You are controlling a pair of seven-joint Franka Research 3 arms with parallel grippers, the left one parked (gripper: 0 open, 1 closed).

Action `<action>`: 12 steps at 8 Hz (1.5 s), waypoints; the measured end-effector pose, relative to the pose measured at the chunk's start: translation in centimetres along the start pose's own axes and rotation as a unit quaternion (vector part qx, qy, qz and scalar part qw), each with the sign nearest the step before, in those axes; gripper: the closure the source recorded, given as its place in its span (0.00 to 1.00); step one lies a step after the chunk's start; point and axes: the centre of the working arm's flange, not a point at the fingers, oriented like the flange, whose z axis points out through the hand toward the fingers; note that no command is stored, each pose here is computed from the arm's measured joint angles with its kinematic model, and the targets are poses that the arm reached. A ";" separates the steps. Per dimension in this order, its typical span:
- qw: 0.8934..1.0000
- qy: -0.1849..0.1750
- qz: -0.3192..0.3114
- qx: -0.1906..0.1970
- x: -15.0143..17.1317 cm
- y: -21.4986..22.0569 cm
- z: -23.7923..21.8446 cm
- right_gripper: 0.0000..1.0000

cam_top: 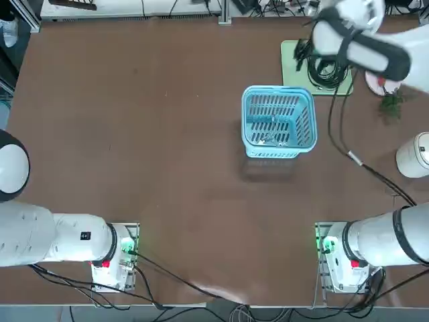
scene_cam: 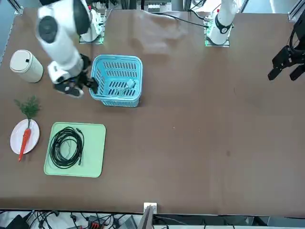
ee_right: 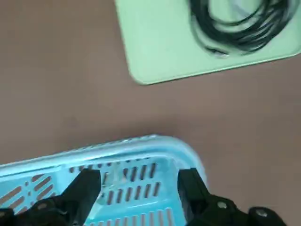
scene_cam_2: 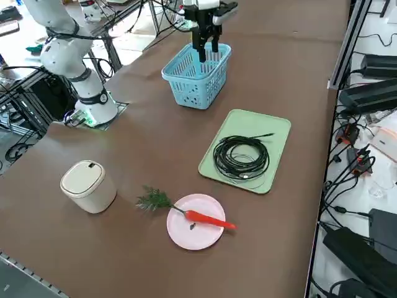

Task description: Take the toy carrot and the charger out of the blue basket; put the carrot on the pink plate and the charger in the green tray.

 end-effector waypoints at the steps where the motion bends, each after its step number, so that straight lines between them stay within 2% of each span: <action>1: 1.000 0.005 -0.003 0.006 -2.2 -1.8 1.9 0.00; 3: 1.000 0.000 -0.012 0.004 -3.5 -2.8 3.5 0.00; 7: 0.999 -0.005 -0.037 0.005 -4.2 -4.1 6.3 0.00; 10: 0.994 -0.007 -0.105 0.010 -3.5 -4.6 10.0 0.00; 12: 0.993 0.000 -0.112 0.022 -3.1 -5.1 12.4 0.00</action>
